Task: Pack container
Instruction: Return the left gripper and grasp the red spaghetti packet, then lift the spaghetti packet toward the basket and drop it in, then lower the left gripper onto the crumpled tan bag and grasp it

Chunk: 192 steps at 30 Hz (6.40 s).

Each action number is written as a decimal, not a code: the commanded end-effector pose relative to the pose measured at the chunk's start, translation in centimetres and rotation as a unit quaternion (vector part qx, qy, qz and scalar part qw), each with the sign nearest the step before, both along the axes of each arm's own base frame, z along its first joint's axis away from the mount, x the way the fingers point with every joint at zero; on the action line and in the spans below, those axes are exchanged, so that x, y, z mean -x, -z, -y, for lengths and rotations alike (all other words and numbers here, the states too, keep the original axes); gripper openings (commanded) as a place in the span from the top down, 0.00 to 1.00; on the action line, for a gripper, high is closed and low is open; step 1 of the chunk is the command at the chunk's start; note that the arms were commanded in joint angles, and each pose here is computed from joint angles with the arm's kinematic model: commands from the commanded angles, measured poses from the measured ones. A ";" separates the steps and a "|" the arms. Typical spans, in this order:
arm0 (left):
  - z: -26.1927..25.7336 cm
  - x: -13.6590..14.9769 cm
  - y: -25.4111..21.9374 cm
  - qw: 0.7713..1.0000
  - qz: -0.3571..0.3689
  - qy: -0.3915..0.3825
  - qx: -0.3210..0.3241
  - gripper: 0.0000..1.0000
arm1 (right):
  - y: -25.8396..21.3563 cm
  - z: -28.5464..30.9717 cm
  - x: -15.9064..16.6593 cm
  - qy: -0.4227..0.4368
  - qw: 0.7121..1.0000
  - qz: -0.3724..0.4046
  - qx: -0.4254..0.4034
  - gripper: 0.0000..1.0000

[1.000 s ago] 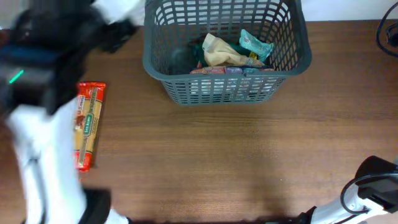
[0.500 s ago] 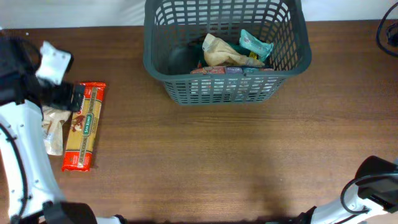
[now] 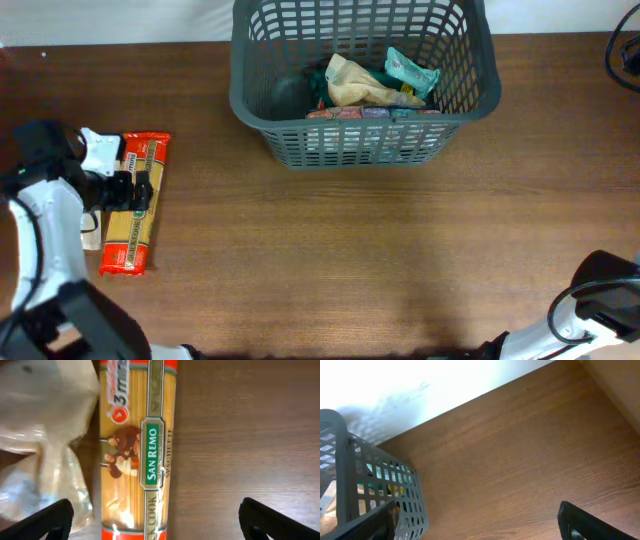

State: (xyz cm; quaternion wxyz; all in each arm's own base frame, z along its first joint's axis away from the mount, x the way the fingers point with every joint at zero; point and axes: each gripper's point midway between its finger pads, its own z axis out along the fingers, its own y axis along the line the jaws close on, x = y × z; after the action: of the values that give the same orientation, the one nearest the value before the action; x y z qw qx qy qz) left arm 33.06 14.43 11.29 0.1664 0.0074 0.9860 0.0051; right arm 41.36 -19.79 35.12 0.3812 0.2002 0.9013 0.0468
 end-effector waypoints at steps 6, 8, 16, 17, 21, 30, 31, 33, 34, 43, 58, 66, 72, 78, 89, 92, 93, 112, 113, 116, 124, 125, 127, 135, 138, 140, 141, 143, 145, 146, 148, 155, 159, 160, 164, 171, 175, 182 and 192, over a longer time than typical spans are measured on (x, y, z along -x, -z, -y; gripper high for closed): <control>-1.8 0.8 6.9 0.995 -0.095 -0.032 -0.008 0.06 | 0.2 0.0 -0.1 -0.003 1.000 0.000 -0.003 0.01; -2.0 0.8 7.8 0.994 -0.105 -0.032 -0.009 0.07 | 0.2 0.0 -0.1 -0.003 1.000 0.000 -0.003 0.01; -2.3 1.3 10.6 0.990 -0.140 -0.033 -0.008 0.08 | 0.2 0.0 -0.1 -0.003 1.000 0.000 -0.003 0.01; -2.3 1.4 11.1 0.989 -0.145 -0.033 -0.006 0.09 | 0.2 0.0 -0.1 -0.003 1.000 0.000 -0.003 0.01; -1.9 1.9 12.8 0.985 -0.167 -0.030 0.005 0.11 | 0.2 0.0 -0.1 -0.003 1.000 0.000 -0.003 0.01; -1.5 1.3 13.1 0.986 -0.166 -0.029 0.020 0.98 | 0.2 0.0 -0.1 -0.003 1.000 0.000 -0.003 0.01; -1.2 0.7 12.7 0.987 -0.156 -0.032 0.031 0.98 | 0.2 0.0 -0.1 -0.003 1.000 0.000 -0.003 0.01; -0.5 -0.8 11.5 0.989 -0.135 -0.028 0.050 0.98 | 0.2 0.0 -0.1 -0.003 1.000 0.000 -0.003 0.01; -0.3 -1.6 10.7 0.990 -0.127 -0.023 0.055 0.98 | 0.2 0.0 -0.1 -0.003 1.000 0.000 -0.003 0.01; 3.3 -9.9 -5.1 0.997 -0.012 0.048 0.057 0.98 | 0.2 0.0 -0.1 -0.003 1.000 0.000 -0.003 0.01; 21.3 -11.6 -33.4 0.806 0.345 0.447 -0.178 0.98 | 0.2 0.0 -0.1 -0.003 1.000 0.000 -0.003 0.01; 32.9 -12.6 -33.5 0.693 0.401 0.568 -0.191 0.98 | 0.2 0.0 -0.1 -0.003 1.000 0.000 -0.003 0.01; 37.2 -16.6 -26.2 0.669 0.356 0.626 -0.185 0.98 | 0.2 0.0 -0.1 -0.003 1.000 0.000 -0.003 0.01; 40.4 -19.6 -15.4 0.702 0.271 0.646 -0.128 0.98 | 0.2 0.0 -0.1 -0.003 1.000 0.000 -0.003 0.01; 43.6 -19.7 -8.9 0.720 0.221 0.652 -0.089 0.73 | 0.2 0.0 -0.1 -0.003 1.000 0.000 -0.003 0.01; 43.4 -19.7 -9.5 0.737 0.223 0.633 -0.082 0.61 | 0.2 0.0 -0.1 -0.003 1.000 0.000 -0.003 0.01; 43.2 -19.7 -10.3 0.742 0.227 0.626 -0.084 0.56 | 0.2 0.0 -0.1 -0.003 1.000 0.000 -0.003 0.01; 21.8 -7.6 -39.5 0.826 0.401 0.336 -0.210 0.01 | 0.2 0.0 -0.1 -0.003 1.000 0.000 -0.003 0.01; 20.3 -6.7 -40.0 0.830 0.401 0.322 -0.218 0.01 | 0.2 0.0 -0.1 -0.003 1.000 0.000 -0.003 0.01; 15.6 -4.8 -39.9 0.848 0.385 0.274 -0.240 0.01 | 0.2 0.0 -0.1 -0.003 1.000 0.000 -0.003 0.01; 3.0 -2.5 -27.5 0.946 0.224 0.116 -0.205 0.01 | 0.2 0.0 -0.1 -0.003 1.000 0.000 -0.003 0.01; 1.8 -2.5 -25.1 0.955 0.201 0.098 -0.193 0.01 | 0.2 0.0 -0.1 -0.003 1.000 0.000 -0.003 0.01; -0.2 -2.2 -21.0 0.969 0.164 0.062 -0.172 0.01 | 0.2 0.0 -0.1 -0.003 1.000 0.000 -0.003 0.01; -6.9 0.5 -7.3 0.988 0.076 -0.060 -0.120 0.00 | 0.2 0.0 -0.1 -0.003 1.000 0.000 -0.003 0.01; -7.8 1.2 -3.6 0.991 0.046 -0.077 -0.103 0.01 | 0.2 0.0 -0.1 -0.003 1.000 0.000 -0.003 0.01; -8.2 1.2 -1.5 0.993 0.024 -0.079 -0.090 0.04 | 0.2 0.0 -0.1 -0.003 1.000 0.000 -0.003 0.01; -8.3 1.1 -0.5 0.993 0.013 -0.078 -0.085 0.05 | 0.2 0.0 -0.1 -0.003 1.000 0.000 -0.003 0.01; -8.5 1.0 1.4 0.994 -0.008 -0.078 -0.077 0.09 | 0.2 0.0 -0.1 -0.003 1.000 0.000 -0.003 0.01; -8.9 1.0 3.0 0.994 -0.024 -0.079 -0.075 0.11 | 0.2 0.0 -0.1 -0.003 1.000 0.000 -0.003 0.01; -9.1 0.9 3.8 0.993 -0.032 -0.081 -0.075 0.15 | 0.2 0.0 -0.1 -0.003 1.000 0.000 -0.003 0.01; -9.5 0.8 5.4 0.993 -0.046 -0.082 -0.075 0.15 | 0.2 0.0 -0.1 -0.003 1.000 0.000 -0.003 0.01; -11.0 0.2 8.8 0.990 -0.063 -0.088 -0.092 0.15 | 0.2 0.0 -0.1 -0.003 1.000 0.000 -0.003 0.01; -11.8 -0.4 9.8 0.989 -0.061 -0.091 -0.103 0.15 | 0.2 0.0 -0.1 -0.003 1.000 0.000 -0.003 0.01; -12.0 -0.3 10.1 0.988 -0.064 -0.093 -0.107 0.15 | 0.2 0.0 -0.1 -0.003 1.000 0.000 -0.003 0.01; -12.6 -0.7 10.6 0.986 -0.060 -0.096 -0.118 0.15 | 0.2 0.0 -0.1 -0.003 1.000 0.000 -0.003 0.01; -12.7 -0.8 12.3 0.987 -0.069 -0.095 -0.113 0.45 | 0.2 0.0 -0.1 -0.003 1.000 0.000 -0.003 0.01; -12.6 -0.6 13.0 0.987 -0.075 -0.094 -0.109 0.83 | 0.2 0.0 -0.1 -0.003 1.000 0.000 -0.003 0.01; -11.6 -1.9 11.1 0.988 -0.064 -0.104 -0.093 0.98 | 0.2 0.0 -0.1 -0.003 1.000 0.000 -0.003 0.01; -3.9 -13.6 -8.4 0.980 0.194 0.026 -0.048 0.99 | 0.2 0.0 -0.1 -0.003 1.000 0.000 -0.003 0.01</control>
State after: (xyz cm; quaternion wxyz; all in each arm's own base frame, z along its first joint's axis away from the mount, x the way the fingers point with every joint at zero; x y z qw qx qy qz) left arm 42.54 22.04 8.39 0.2154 -0.0111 0.9742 0.0658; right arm 41.39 -19.74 35.13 0.3816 0.1992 0.9013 0.0482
